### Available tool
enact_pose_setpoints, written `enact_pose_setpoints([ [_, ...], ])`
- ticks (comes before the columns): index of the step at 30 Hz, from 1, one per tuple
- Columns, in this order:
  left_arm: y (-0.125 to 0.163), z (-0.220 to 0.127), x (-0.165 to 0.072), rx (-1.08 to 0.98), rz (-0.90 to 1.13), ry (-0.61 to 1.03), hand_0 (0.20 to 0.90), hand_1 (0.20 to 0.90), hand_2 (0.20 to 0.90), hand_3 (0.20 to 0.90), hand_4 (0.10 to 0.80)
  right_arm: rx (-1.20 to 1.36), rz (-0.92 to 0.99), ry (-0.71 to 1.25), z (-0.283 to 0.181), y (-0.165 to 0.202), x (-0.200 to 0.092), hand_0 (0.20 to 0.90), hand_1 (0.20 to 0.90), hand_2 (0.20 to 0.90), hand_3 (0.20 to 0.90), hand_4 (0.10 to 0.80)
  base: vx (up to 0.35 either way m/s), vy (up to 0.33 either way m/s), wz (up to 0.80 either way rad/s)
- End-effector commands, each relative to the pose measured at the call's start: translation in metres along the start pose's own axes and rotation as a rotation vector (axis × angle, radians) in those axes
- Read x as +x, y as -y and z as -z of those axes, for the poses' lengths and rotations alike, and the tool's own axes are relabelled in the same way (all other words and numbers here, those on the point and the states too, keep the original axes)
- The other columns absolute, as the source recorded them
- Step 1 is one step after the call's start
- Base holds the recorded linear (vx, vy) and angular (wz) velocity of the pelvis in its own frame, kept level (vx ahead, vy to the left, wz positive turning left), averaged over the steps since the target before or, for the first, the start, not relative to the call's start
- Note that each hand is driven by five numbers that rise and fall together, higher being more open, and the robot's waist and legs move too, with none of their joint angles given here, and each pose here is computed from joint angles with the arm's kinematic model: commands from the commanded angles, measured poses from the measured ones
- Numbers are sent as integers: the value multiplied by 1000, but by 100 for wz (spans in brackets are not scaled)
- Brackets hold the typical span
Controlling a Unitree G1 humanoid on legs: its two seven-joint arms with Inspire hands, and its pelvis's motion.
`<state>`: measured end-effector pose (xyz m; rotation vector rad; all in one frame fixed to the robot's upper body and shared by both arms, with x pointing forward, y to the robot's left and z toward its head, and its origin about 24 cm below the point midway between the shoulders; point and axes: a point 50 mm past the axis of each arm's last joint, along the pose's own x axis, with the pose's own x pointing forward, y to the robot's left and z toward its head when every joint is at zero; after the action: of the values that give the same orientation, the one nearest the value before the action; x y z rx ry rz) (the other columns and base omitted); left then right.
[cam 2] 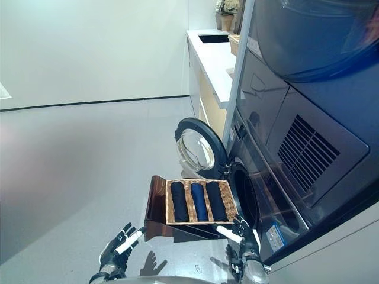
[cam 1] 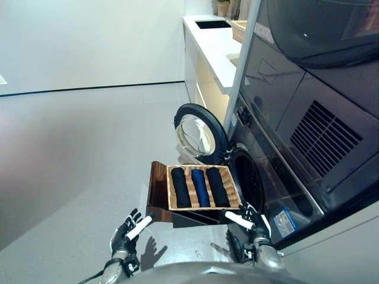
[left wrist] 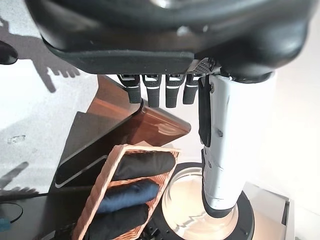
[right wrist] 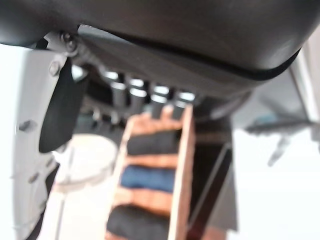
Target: Pick up the clothes and place them into the washing machine
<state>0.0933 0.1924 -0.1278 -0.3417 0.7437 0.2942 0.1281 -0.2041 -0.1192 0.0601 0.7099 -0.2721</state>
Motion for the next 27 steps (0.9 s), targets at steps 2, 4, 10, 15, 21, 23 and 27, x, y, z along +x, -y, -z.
enact_pose_setpoints([
  [2,18,-57,16,1,85,249,900,900,900,900,800,53,-44,280,-64,-15,17,900,900,900,900,800,0,0,0],
  [4,18,-58,15,-13,86,254,900,900,900,900,800,53,-45,280,-64,-15,17,900,900,900,900,800,0,0,0],
  [10,17,-57,15,-32,78,255,900,900,900,900,800,61,-35,282,-64,-13,17,900,900,900,900,800,0,0,0],
  [15,17,-58,15,-20,83,259,900,900,900,900,800,-64,-46,308,-69,-14,17,900,900,900,900,800,0,0,0],
  [21,24,-63,17,10,98,282,900,900,900,900,800,-258,-77,348,-81,-25,24,900,900,900,900,800,-3,10,2],
  [23,25,-64,18,10,103,284,900,900,900,900,800,-272,-94,349,-84,-31,27,900,900,900,900,800,0,0,0],
  [27,26,-63,18,6,111,277,900,900,900,900,800,-264,-114,341,-86,-39,30,900,900,900,900,800,18,11,3],
])
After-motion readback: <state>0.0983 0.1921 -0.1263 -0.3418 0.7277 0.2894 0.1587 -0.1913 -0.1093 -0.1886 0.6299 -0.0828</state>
